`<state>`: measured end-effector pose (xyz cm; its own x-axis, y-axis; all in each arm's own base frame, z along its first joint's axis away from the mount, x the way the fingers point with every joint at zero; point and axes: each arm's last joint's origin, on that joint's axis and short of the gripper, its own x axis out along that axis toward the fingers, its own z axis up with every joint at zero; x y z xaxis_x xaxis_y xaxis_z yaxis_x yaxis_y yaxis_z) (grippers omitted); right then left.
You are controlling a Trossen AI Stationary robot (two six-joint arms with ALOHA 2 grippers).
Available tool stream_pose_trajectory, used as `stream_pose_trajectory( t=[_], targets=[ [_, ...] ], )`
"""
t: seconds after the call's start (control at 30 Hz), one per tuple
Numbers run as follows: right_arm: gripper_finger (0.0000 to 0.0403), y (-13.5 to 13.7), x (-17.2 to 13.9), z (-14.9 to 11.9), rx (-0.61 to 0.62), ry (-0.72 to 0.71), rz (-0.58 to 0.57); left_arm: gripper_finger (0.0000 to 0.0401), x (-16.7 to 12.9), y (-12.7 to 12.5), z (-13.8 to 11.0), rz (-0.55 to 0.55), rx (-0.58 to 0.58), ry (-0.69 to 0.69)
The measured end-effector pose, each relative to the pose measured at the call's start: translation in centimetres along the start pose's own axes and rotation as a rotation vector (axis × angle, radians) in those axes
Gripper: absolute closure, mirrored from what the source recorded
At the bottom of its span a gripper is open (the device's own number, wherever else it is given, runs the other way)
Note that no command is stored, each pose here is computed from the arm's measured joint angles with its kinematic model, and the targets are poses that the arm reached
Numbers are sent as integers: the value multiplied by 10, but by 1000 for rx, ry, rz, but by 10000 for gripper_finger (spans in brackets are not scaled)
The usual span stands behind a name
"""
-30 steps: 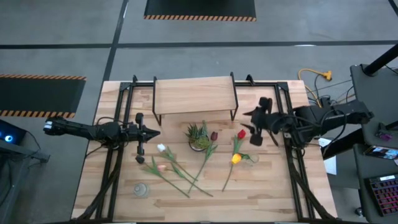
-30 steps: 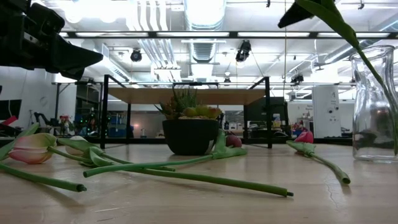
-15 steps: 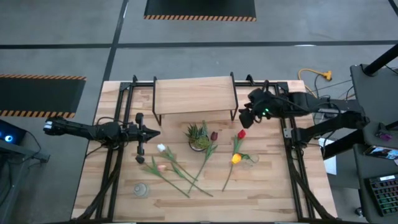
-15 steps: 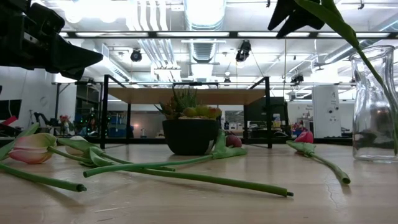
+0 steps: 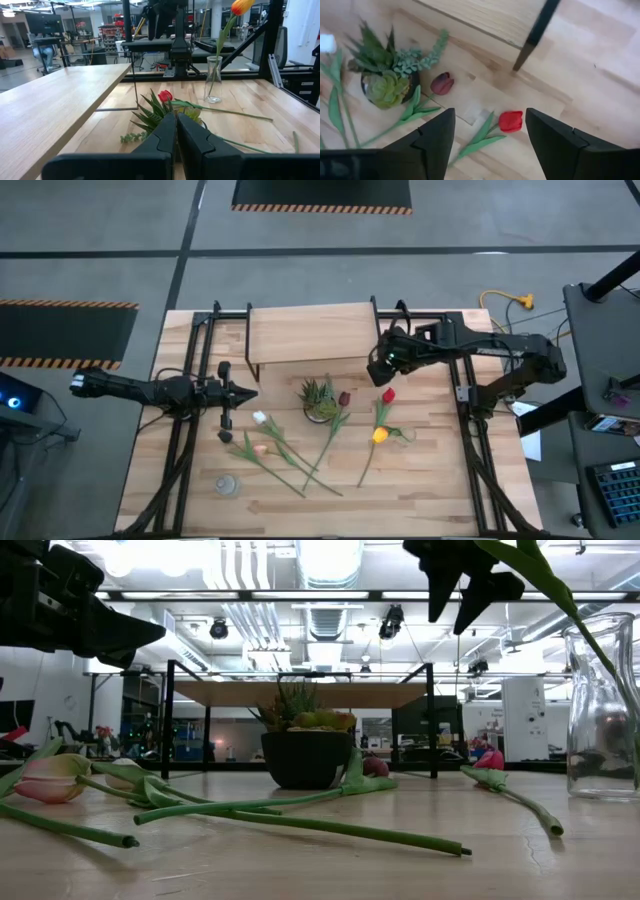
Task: Pick and place flowers into a vace then onto a shelf
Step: Put the red flower into the right transparent vase
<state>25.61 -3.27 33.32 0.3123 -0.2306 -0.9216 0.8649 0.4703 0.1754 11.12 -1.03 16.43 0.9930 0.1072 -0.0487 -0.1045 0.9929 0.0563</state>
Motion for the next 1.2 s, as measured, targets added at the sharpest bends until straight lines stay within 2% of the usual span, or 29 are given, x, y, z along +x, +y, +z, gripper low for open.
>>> stream_pose_trajectory(
  t=[0.2,0.47,0.93,1.2],
  targets=[
    [149,2,8,4,143,86,-71,401,0,0,0,0,0,0],
    [138,12,29,5,209,140,-123,401,0,0,0,0,0,0],
    [144,19,57,5,238,196,-224,401,0,0,0,0,0,1],
    [147,22,77,1,254,280,-310,401,0,0,0,0,0,2]
  ],
)
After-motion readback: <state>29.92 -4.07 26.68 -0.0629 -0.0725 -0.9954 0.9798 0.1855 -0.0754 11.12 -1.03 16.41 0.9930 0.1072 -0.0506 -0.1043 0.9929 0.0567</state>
